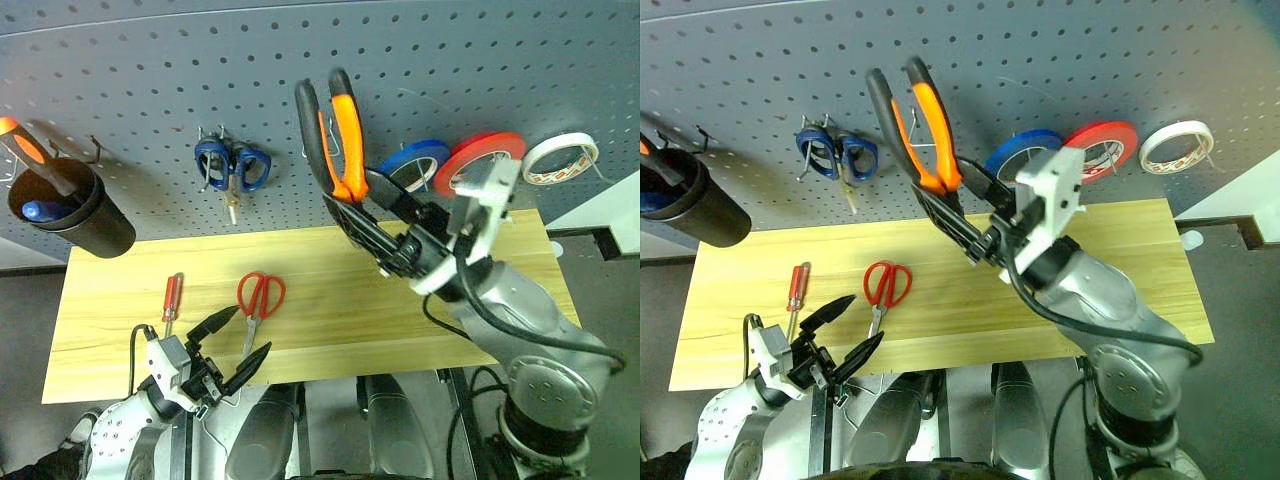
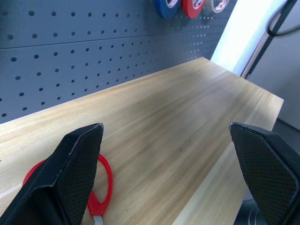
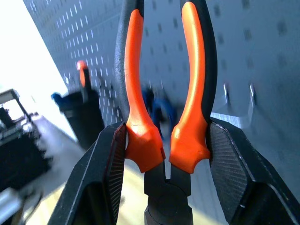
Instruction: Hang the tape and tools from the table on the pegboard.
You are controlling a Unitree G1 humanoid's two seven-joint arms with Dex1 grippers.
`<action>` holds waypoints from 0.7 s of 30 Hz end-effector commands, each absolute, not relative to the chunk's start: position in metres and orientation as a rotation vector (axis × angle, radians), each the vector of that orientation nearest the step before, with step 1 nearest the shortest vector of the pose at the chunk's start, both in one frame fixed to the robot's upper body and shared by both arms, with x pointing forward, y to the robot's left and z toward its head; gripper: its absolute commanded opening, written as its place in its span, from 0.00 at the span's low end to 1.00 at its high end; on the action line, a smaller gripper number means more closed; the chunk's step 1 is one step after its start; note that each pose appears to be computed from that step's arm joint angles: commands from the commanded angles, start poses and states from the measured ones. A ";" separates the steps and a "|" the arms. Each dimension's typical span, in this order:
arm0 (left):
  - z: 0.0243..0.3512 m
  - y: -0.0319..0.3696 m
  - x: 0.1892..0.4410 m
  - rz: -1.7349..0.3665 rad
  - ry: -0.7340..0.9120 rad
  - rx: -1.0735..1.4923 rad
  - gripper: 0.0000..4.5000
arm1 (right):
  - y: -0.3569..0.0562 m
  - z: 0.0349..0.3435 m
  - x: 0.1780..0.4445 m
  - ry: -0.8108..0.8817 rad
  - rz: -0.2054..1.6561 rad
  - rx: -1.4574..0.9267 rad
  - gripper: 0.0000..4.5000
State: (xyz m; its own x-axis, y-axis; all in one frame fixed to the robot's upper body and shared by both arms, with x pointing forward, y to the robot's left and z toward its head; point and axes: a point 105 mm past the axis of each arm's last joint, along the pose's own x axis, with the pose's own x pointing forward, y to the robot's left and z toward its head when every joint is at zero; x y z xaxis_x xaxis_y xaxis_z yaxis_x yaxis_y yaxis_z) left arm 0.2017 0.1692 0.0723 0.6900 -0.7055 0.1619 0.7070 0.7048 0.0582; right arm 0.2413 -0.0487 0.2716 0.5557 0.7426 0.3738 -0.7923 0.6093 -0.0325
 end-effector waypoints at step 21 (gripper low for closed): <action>0.071 0.163 0.194 -0.799 -0.190 -0.030 1.00 | -0.017 0.322 0.285 -0.645 0.705 0.141 0.49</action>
State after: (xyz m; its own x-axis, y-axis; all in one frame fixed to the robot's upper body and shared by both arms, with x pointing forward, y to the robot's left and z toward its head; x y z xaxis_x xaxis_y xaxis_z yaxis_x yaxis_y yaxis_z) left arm 0.1989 0.1658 0.0693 0.6898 -0.7044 0.1675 0.7090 0.7040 0.0405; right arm 0.2987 -0.0129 0.2958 0.6391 0.5902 0.4932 -0.6487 0.7582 -0.0666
